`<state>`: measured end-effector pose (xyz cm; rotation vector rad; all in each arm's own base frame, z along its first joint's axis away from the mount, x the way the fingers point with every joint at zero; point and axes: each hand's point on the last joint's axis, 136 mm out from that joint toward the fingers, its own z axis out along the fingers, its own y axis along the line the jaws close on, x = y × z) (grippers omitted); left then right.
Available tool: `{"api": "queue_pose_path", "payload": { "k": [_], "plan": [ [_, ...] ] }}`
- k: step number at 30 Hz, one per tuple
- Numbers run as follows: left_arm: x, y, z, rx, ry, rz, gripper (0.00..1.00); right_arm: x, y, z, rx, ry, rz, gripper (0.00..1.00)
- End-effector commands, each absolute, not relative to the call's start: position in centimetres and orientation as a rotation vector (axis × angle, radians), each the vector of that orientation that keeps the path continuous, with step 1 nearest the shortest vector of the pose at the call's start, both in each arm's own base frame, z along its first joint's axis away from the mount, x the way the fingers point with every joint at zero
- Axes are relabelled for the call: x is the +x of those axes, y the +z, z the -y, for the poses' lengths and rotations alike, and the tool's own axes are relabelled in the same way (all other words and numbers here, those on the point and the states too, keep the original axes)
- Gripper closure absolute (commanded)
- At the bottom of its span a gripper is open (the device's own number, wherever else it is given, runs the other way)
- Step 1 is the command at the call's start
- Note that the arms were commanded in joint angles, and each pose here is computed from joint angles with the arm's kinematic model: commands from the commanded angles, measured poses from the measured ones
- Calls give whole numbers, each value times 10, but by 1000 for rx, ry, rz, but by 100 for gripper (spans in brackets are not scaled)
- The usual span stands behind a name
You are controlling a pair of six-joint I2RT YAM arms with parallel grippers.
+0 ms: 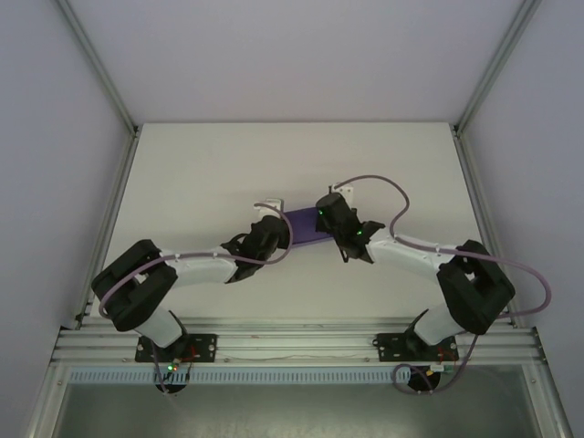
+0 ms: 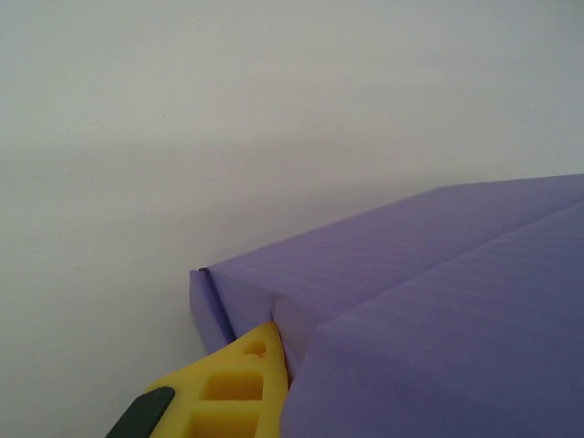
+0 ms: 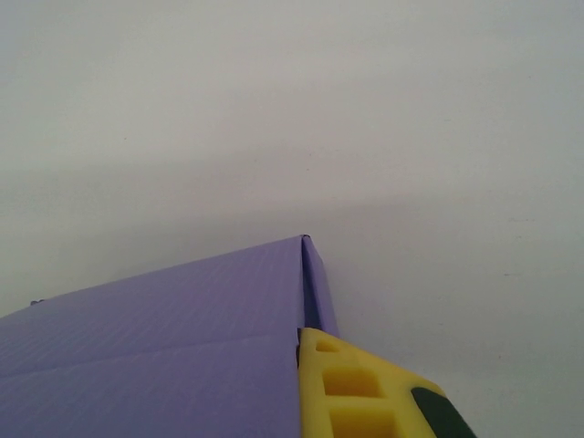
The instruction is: Assemble paper box
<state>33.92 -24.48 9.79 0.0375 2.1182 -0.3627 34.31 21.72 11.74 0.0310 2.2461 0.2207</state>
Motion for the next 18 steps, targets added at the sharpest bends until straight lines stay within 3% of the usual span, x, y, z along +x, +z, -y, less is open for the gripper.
{"api": "queue_pose_path", "payload": {
  "k": [1,4,6,11,18],
  "plan": [
    [283,51,293,326,-584,-2363,92,301,61,-235,-152,252,-2450,100],
    [276,48,296,364,-607,-2401,90,299,63,-238,-170,237,-2431,100],
    [270,49,289,377,-584,-2421,83,296,60,-233,-178,207,-2427,100],
    [259,66,266,341,-535,-2430,43,288,51,-226,-202,192,-2432,100],
    [244,122,256,286,-611,-2415,29,283,40,-216,-255,118,-2449,100]
  ]
}}
